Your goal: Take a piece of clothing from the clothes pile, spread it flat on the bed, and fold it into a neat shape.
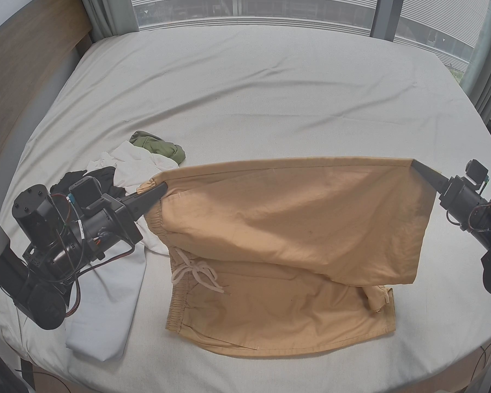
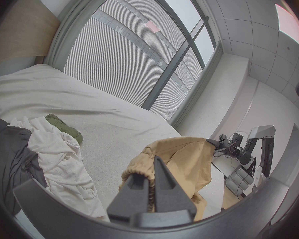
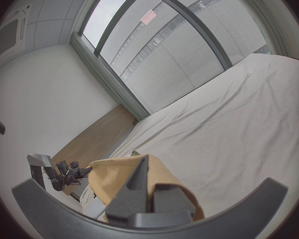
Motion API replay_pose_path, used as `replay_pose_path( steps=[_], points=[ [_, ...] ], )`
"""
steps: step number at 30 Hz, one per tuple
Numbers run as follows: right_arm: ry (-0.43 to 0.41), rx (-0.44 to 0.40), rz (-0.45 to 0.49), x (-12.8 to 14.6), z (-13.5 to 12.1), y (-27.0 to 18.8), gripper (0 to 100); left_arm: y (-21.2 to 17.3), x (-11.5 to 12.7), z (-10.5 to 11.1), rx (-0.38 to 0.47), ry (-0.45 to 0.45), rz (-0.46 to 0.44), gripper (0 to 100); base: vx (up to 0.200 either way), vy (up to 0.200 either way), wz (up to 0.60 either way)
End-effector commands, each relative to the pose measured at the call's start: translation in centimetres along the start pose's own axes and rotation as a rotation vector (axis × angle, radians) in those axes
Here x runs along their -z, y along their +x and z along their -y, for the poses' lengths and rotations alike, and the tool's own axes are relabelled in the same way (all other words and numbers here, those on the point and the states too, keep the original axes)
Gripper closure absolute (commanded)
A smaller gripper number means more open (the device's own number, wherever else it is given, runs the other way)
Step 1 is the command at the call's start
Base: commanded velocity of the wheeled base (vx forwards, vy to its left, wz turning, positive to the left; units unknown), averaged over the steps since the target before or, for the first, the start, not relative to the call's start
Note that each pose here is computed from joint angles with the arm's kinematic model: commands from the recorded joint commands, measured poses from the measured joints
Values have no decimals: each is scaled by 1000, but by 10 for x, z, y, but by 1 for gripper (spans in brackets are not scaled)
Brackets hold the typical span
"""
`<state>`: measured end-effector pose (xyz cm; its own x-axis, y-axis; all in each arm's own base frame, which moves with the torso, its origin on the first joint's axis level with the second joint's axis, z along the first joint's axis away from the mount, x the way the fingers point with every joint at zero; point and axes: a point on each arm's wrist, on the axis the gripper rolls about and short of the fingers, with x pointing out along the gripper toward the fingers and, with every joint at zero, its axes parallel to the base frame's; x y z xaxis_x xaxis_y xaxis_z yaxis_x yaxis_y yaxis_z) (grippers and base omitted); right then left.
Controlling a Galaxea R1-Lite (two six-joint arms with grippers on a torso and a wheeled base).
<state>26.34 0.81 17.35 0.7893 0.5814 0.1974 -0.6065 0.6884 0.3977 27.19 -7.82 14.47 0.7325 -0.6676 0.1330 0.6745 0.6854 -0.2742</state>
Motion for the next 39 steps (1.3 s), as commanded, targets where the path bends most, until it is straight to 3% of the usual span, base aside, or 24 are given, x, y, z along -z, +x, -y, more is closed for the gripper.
replay_pose_path(
  steps=[1, 25, 39],
  points=[
    [-19, -15, 20, -7, -5, -2, 100, -2, -3, -1, -5, 6, 12, 100, 0, 0, 0],
    [-48, -98, 74, -29, -31, -10, 100, -7, -12, 5, 9, -5, 35, 100, 0, 0, 0],
    [-52, -93, 78, -30, -30, -11, 100, -7, -12, 3, -1, -5, 35, 100, 0, 0, 0]
  ],
)
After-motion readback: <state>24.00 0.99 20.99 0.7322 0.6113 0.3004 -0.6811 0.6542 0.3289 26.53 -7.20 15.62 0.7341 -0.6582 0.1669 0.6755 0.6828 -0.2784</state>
